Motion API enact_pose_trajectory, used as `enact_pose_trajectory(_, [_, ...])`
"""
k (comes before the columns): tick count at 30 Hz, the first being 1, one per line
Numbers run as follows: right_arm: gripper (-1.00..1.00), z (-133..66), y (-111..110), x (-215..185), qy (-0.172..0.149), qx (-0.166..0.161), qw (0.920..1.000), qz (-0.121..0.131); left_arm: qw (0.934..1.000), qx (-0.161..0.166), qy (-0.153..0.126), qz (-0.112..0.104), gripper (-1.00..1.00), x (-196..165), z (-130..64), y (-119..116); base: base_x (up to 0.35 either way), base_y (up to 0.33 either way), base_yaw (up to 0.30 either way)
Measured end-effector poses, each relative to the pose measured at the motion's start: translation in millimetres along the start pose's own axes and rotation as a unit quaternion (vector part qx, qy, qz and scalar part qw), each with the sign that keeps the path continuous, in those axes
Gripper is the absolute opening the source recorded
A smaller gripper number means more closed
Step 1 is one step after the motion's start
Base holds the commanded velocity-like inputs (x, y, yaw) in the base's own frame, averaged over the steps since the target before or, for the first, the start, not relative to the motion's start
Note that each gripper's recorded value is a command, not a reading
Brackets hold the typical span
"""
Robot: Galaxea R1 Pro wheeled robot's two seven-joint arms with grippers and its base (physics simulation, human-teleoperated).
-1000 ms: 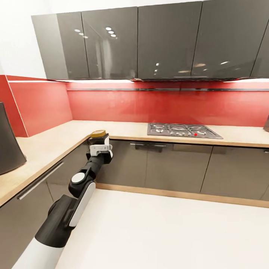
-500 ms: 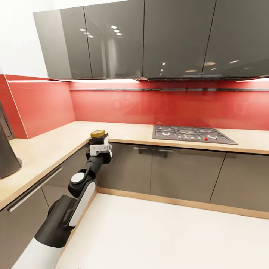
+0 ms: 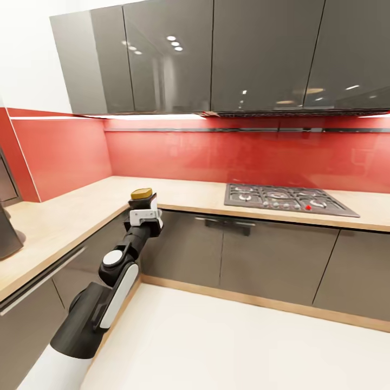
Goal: Set up a coffee station on the kitchen countertop: keep the coffee maker on the countertop, move the bottle of coffee from the kitchen shelf to the counter next to the coffee maker, place a paper coffee filter on top of the coffee maker, put the saucer next to the coffee maker with the coffee cup on the saucer, and place the electric kettle next to the coffee maker.
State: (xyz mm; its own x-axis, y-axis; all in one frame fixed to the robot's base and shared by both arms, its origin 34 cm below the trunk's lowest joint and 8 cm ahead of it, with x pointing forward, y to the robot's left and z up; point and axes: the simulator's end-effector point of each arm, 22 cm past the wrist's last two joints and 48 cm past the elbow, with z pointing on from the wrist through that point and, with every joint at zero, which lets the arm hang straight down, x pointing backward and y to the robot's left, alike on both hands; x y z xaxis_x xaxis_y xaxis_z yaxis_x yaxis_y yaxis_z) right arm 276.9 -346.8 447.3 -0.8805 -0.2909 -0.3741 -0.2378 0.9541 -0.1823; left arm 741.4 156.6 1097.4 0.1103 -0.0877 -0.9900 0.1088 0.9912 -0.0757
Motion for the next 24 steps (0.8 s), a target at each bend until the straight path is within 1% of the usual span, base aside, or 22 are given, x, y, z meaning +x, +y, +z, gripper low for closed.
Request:
enact_pose_trajectory(9, [1.00,0.0,0.3,-0.5,-0.001,0.000,1.0000,-0.001,1.0000,0.000,-0.001,0.000,-1.00,-0.4,0.0,-0.1,0.253,-0.213,0.019])
enact_pose_trajectory(13, [1.00,0.1,0.4,-0.7,-0.001,0.000,1.0000,-0.001,1.0000,0.000,0.000,0.000,-1.00,-0.2,0.1,-0.2,0.155,-0.129,0.190])
enact_pose_trajectory(21, [1.00,0.2,0.2,-1.0,-0.002,0.000,1.0000,-0.001,1.0000,0.000,-0.001,0.000,-1.00,-0.2,0.2,0.2,0.062,-0.046,0.248])
enact_pose_trajectory(24, [1.00,0.1,0.3,-0.8,-0.001,0.000,1.0000,-0.001,1.0000,0.000,-0.001,0.000,-1.00,-0.6,0.1,0.0,0.215,-0.142,0.095])
